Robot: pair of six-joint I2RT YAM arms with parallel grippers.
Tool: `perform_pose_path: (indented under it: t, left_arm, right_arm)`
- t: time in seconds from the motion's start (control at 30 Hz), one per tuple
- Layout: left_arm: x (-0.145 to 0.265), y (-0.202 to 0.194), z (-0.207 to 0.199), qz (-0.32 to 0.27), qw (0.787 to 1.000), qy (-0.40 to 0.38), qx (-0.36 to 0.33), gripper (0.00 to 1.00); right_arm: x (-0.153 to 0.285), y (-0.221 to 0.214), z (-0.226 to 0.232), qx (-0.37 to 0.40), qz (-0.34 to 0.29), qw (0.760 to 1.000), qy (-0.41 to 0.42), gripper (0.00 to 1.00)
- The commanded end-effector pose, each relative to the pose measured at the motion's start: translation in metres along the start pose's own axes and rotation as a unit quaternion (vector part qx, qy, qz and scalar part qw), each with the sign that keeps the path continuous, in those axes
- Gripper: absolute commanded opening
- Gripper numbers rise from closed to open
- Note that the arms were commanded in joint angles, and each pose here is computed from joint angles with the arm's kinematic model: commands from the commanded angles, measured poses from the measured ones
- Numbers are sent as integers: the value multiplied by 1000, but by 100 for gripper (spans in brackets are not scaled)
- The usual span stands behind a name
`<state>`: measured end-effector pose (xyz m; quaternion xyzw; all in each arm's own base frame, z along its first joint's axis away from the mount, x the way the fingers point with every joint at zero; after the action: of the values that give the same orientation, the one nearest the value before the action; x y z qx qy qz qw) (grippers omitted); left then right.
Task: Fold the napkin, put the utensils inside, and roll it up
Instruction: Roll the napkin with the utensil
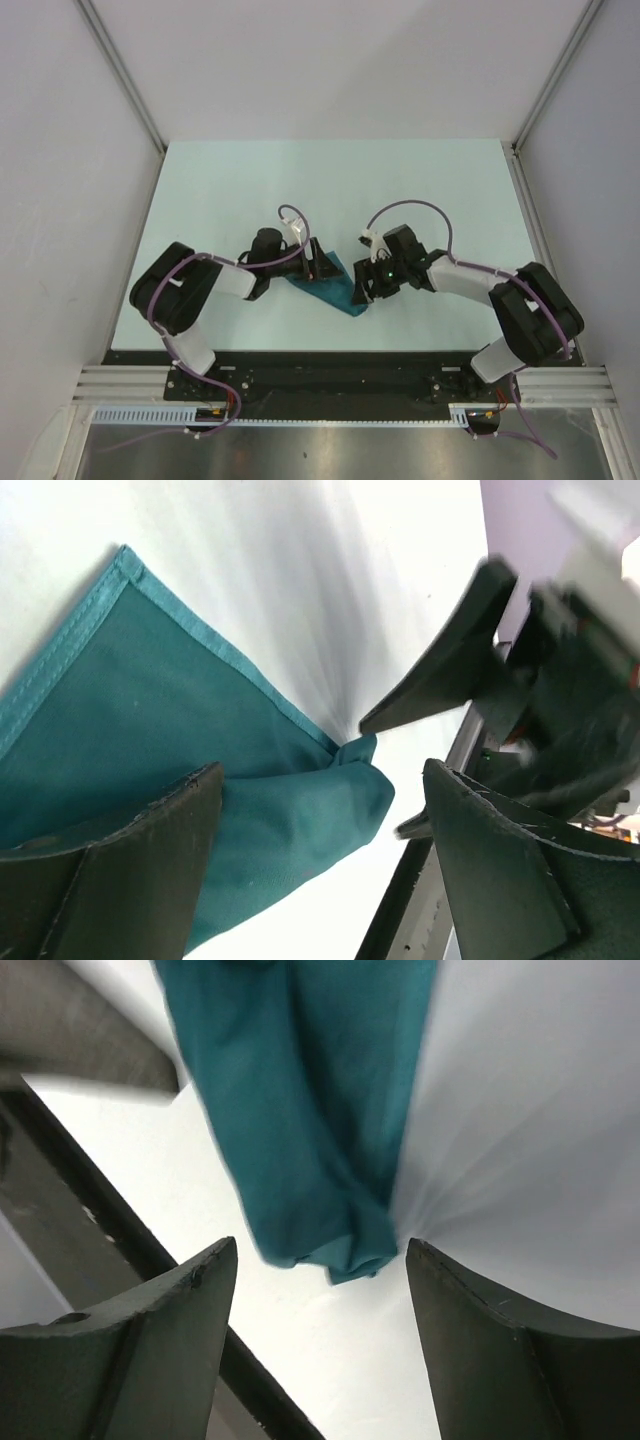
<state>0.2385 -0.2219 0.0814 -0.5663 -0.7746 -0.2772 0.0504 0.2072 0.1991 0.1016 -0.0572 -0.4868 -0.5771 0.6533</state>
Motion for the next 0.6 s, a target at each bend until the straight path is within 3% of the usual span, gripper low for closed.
perform_pose_path:
  t: [0.0, 0.17, 0.3, 0.57]
  left_arm:
    - [6, -35, 53, 62, 990, 106, 73, 89]
    - [7, -31, 62, 71, 987, 110, 92, 89]
    - [9, -30, 65, 82, 984, 124, 94, 89]
    - [8, -29, 68, 88, 984, 121, 100, 89]
  right_arm:
    - [4, 11, 33, 126, -102, 985, -59, 74]
    - [6, 8, 47, 228, -149, 947, -170, 74]
    - [-5, -2, 68, 338, -131, 911, -196, 74]
    - [-43, -21, 68, 424, -65, 869, -245, 74]
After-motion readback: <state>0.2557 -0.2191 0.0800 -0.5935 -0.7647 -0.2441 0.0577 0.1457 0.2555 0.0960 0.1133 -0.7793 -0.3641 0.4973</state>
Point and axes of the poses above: each gripper's point midway between its finger pads, its own x axis back along the fingers, its own z axis along the line the jaws close on, y = z × x, the point moved 8 cm from there along x, back along the fingers, and after that the axes turned 4 degrees about x, right-handed, at the moved point
